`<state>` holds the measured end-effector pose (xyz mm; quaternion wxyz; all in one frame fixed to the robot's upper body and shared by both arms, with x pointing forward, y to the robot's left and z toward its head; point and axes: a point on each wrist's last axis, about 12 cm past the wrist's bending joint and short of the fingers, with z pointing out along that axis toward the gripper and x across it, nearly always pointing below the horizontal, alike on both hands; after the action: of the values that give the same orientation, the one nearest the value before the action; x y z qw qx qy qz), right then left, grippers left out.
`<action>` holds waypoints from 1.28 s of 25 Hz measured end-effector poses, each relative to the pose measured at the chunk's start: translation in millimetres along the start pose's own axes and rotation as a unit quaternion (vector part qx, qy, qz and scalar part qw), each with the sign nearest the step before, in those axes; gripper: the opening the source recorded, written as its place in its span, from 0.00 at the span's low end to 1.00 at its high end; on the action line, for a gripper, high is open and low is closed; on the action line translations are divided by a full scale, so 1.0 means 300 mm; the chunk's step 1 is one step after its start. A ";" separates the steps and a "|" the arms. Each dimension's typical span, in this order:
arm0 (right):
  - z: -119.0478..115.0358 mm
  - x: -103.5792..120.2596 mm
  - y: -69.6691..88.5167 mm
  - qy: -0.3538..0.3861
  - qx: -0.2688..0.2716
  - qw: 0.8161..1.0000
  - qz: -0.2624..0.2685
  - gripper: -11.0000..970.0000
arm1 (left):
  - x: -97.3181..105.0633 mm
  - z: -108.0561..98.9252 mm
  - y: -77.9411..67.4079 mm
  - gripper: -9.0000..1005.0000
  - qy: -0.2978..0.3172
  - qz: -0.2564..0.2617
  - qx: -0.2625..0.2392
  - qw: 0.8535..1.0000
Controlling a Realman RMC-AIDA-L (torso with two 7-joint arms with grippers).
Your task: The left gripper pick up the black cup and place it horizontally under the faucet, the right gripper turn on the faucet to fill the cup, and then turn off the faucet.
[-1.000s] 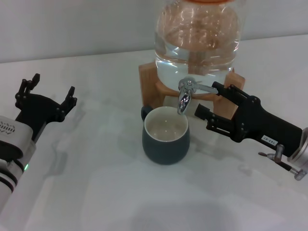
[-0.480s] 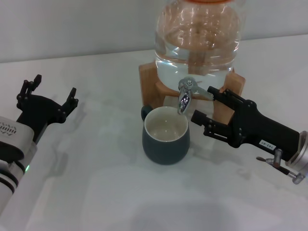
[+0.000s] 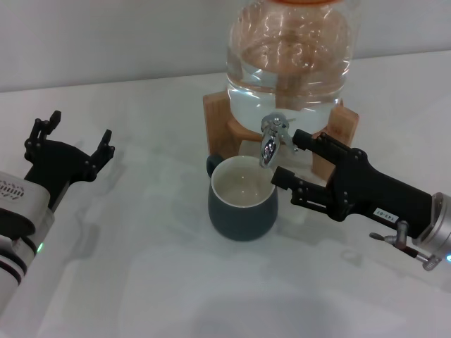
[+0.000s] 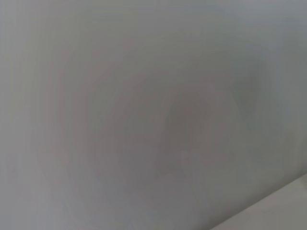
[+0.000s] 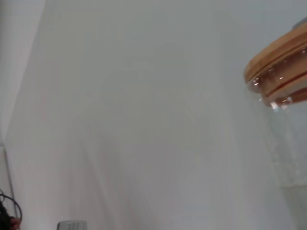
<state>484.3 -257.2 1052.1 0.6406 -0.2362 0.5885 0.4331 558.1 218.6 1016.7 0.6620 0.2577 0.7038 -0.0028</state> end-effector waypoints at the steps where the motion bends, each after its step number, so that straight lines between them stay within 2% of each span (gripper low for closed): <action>1: 0.004 -0.001 0.001 0.000 -0.003 1.000 -0.001 0.90 | 0.000 0.000 0.000 0.88 0.000 0.000 0.000 1.000; 9: 0.014 -0.004 0.003 0.000 -0.010 1.000 -0.002 0.90 | 0.001 -0.001 0.002 0.88 0.001 0.001 -0.001 1.000; 18: -0.006 -0.028 -0.025 -0.017 0.017 1.000 -0.017 0.90 | 0.012 -0.003 0.002 0.88 0.012 0.001 0.001 1.000; 24: -0.014 -0.044 0.004 -0.031 -0.016 0.999 -0.028 0.90 | 0.014 -0.002 0.006 0.88 0.015 0.003 0.001 1.000; 32: 0.006 -0.028 0.050 -0.022 -0.070 0.997 -0.014 0.90 | 0.011 0.002 0.005 0.88 0.015 0.004 0.002 1.000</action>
<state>473.5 -250.4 1063.8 0.6411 -0.2793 0.5392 0.4693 559.4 221.0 1013.9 0.6506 0.2621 0.7128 0.0024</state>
